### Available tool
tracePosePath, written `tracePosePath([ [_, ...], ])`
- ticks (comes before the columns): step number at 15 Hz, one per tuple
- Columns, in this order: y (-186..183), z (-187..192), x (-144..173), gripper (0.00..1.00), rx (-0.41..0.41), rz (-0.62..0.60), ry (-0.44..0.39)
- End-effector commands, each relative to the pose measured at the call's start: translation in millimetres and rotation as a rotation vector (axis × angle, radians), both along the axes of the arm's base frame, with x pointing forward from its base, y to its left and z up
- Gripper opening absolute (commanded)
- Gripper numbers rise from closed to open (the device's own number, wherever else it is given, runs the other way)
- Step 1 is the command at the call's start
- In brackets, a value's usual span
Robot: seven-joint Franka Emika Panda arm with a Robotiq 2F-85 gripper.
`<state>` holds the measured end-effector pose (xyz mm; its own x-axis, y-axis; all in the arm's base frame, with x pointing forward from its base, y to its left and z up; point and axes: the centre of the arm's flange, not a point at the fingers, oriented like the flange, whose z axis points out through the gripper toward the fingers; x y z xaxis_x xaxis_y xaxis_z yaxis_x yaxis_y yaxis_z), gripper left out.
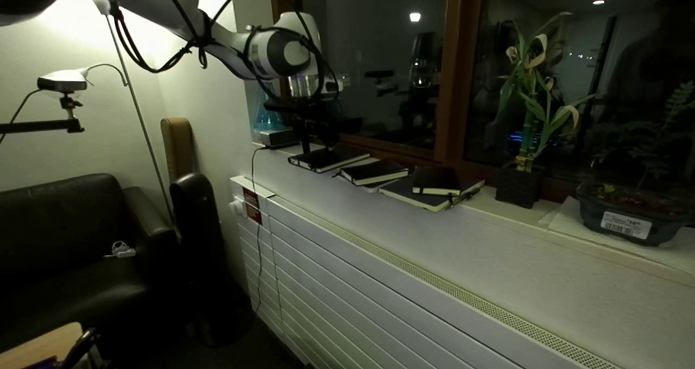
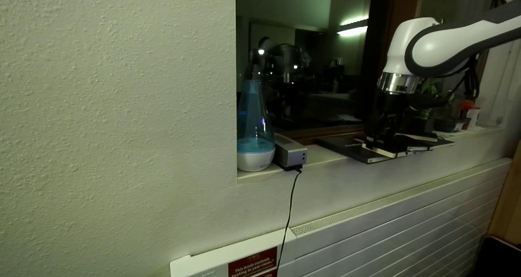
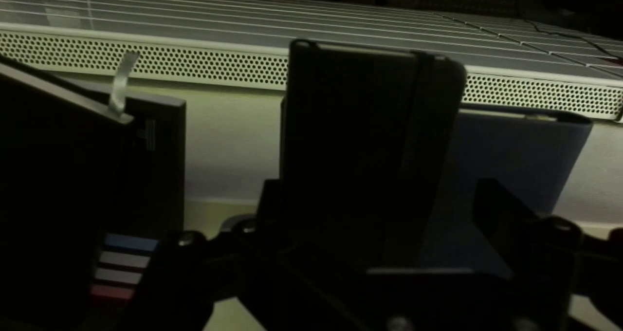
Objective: Move the top book on the left to the book on the right.
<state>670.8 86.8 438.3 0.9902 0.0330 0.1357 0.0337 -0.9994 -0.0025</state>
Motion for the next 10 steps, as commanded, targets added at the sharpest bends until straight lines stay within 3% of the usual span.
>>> tracePosePath([
  [1,-4.1,-0.5,4.2,1.0,-0.012,0.008,0.026],
  [8,0.1,-7.9,6.9,1.0,-0.004,0.01,0.039],
  [9,1.4,-8.8,7.1,0.75,-0.003,0.01,0.039],
  [10,2.9,-9.8,7.6,0.74,0.0,0.015,0.04],
])
